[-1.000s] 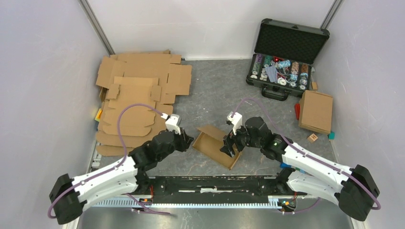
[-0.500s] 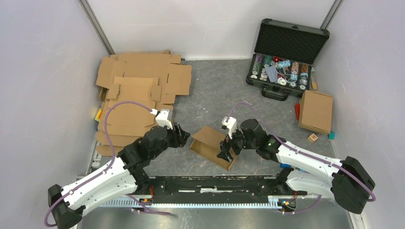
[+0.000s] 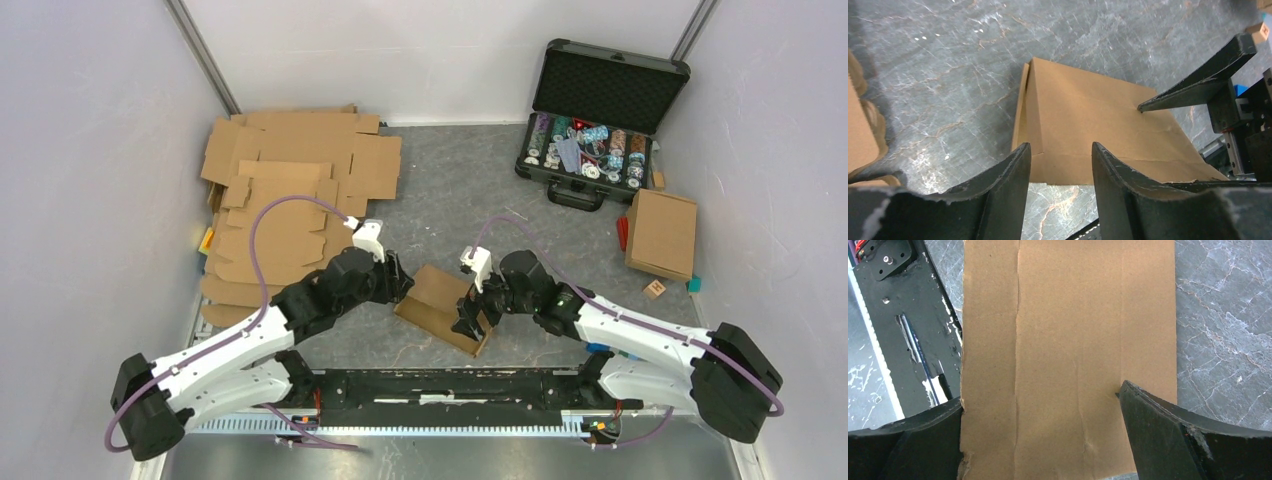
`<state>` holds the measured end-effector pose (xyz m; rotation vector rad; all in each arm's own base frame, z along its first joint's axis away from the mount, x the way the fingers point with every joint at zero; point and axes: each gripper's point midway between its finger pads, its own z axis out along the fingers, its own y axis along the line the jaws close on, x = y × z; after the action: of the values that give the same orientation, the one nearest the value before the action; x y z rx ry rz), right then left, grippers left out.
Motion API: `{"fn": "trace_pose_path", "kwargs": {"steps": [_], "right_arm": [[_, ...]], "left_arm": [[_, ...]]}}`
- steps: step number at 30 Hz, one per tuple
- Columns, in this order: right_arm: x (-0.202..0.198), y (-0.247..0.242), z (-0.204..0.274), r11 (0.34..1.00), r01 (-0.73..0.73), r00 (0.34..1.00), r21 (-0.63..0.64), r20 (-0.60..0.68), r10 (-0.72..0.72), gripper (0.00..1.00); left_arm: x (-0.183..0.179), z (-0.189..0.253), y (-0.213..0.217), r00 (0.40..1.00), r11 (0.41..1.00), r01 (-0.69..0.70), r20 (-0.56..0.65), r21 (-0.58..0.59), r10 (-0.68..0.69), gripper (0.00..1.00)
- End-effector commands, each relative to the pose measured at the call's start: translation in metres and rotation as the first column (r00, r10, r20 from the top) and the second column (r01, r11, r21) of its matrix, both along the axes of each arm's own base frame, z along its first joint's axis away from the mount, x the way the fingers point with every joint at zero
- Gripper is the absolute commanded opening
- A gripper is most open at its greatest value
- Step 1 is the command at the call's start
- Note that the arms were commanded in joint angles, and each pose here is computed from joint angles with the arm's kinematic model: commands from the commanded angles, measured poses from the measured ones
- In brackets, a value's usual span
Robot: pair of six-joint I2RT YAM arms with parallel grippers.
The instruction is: Fold the paper box
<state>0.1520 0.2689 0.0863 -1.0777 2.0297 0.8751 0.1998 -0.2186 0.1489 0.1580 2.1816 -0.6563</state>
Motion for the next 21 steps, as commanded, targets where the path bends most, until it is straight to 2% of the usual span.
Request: {"fn": "trace_pose_path", "kwargs": {"steps": [1,6,10,15,21], "right_arm": [[-0.011,0.002,0.007,1.000,-0.030,0.999,0.010,-0.028,0.030,0.98],[-0.010,0.011,0.025,0.999,-0.024,0.999,0.046,-0.034,0.026,0.98],[-0.013,0.023,0.037,0.996,-0.031,0.998,0.086,-0.043,0.035,0.98],[-0.015,0.038,0.039,0.998,-0.020,1.000,0.065,-0.018,0.021,0.98],[-0.021,0.055,0.054,0.994,-0.057,0.998,0.096,-0.023,0.060,0.98]], "left_arm": [[0.002,0.007,-0.017,0.997,0.997,0.079,0.012,-0.005,-0.079,0.52],[-0.001,-0.009,-0.021,0.997,0.996,0.081,-0.012,-0.035,-0.081,0.47],[-0.001,-0.015,-0.025,0.997,0.995,0.077,-0.020,-0.066,-0.078,0.44],[-0.002,-0.021,-0.028,0.997,0.993,0.065,-0.032,-0.095,-0.069,0.43],[-0.002,-0.029,-0.023,0.998,0.995,0.052,-0.040,-0.081,-0.055,0.41]]}}
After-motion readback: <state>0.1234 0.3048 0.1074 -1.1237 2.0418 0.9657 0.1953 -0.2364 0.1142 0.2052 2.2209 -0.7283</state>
